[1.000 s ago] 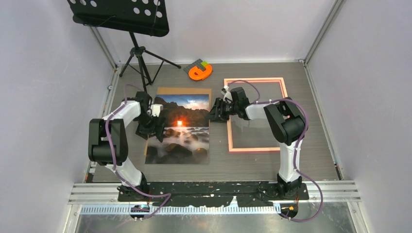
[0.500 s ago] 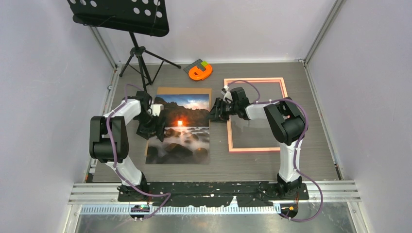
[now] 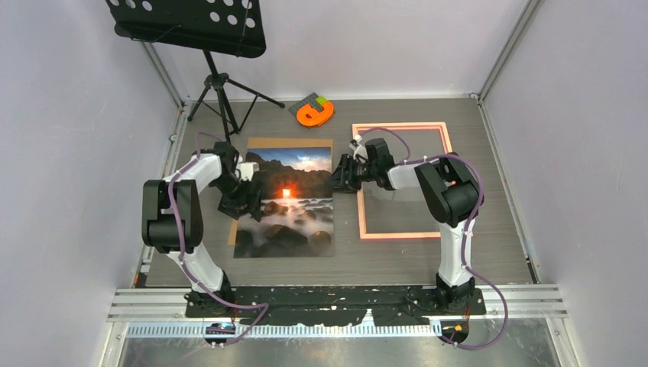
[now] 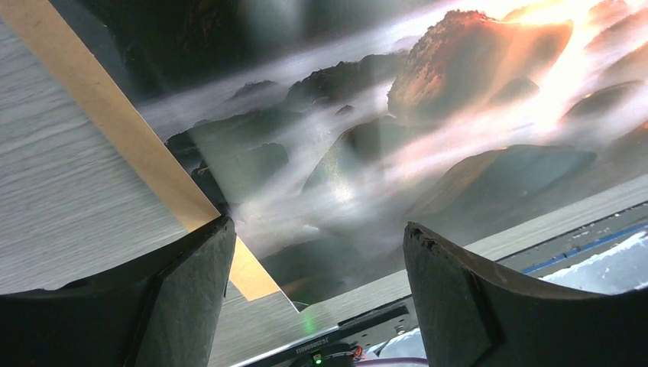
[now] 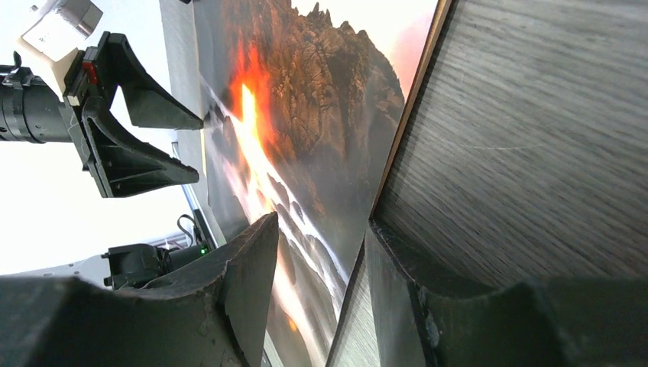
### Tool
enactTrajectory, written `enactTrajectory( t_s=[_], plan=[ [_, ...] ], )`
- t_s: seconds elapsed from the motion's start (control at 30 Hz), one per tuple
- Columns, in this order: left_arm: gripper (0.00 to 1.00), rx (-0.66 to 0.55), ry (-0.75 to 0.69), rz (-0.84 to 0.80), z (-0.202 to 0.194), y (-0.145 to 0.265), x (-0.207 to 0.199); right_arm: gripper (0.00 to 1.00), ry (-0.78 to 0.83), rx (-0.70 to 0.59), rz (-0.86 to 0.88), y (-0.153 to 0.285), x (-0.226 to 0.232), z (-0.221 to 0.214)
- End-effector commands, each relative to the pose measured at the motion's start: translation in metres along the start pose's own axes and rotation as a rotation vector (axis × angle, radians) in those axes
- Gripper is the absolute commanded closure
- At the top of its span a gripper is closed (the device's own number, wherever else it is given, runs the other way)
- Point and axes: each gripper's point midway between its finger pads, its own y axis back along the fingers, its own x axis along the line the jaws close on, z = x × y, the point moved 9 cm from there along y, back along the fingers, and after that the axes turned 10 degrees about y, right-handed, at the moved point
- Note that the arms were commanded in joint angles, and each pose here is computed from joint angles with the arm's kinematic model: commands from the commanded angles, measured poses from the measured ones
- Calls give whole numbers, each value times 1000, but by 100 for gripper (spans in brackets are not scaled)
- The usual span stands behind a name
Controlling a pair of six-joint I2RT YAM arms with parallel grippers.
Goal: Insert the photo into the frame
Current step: Pick up the photo at the center of the board.
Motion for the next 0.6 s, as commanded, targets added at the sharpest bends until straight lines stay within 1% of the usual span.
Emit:
enactTrajectory(
  t_s=[0.0,0.57],
  plan=[
    [18,-26,-19,-123,9,-4,-11,47,-64,61,-67,-9,-21,-28],
    [18,-52,-63,-178,14,-1,-22,48,-68,21,18,-13,-20,-27]
  ],
)
